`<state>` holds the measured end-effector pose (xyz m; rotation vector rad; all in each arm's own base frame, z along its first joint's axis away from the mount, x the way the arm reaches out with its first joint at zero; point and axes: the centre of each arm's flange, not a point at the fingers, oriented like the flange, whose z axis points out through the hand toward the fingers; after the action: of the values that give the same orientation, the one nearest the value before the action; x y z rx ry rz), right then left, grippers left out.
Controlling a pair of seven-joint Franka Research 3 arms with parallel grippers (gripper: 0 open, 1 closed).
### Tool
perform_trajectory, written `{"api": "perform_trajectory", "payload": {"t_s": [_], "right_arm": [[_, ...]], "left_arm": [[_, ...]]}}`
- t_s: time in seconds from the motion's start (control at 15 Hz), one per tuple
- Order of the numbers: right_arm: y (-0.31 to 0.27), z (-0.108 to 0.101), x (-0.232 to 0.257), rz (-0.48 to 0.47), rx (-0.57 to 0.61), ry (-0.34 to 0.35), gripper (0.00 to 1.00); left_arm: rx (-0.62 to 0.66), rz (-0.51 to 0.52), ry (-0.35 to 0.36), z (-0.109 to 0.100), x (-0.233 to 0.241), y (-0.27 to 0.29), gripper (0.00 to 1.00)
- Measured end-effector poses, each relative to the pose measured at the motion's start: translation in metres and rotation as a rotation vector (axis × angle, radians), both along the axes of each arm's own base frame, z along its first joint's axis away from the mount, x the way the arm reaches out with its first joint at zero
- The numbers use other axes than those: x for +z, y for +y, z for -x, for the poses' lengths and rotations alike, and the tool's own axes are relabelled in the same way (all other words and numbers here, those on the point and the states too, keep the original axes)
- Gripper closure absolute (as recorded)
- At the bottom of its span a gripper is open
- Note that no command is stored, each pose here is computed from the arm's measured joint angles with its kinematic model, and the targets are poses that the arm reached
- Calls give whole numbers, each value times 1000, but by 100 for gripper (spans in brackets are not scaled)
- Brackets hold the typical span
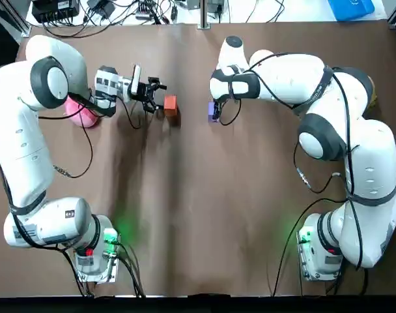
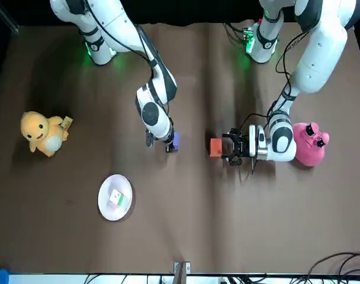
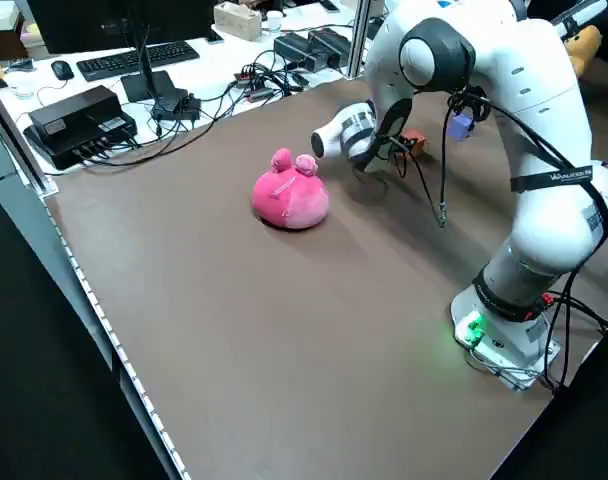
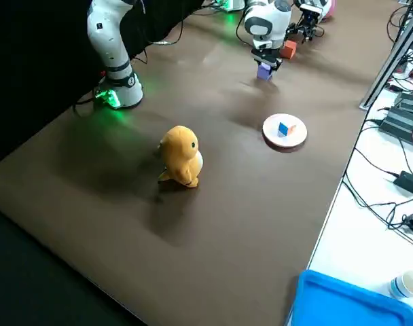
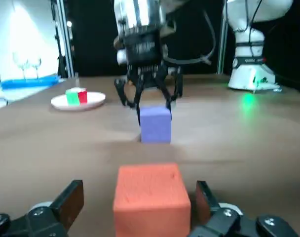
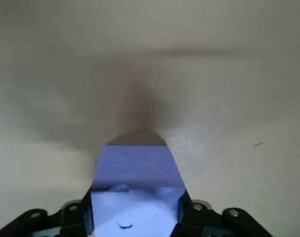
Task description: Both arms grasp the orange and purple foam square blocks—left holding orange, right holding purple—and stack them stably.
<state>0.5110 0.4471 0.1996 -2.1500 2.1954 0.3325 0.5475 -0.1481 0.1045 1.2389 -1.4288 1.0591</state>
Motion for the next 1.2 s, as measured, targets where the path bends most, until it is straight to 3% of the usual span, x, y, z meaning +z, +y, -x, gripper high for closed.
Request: {"api": "perform_trajectory", "payload": {"t_s": [0.13, 1.0, 1.2], "right_arm": [[0, -1, 1, -4, -2, -8, 40], [9, -29, 38, -56, -38, -70, 40], [16, -33, 53, -64, -47, -59, 40]], "left_arm": [[17, -24, 6, 5, -16, 0, 0], [29, -3, 35, 15, -45, -23, 1], [30, 0, 41, 16, -54, -23, 11]]}}
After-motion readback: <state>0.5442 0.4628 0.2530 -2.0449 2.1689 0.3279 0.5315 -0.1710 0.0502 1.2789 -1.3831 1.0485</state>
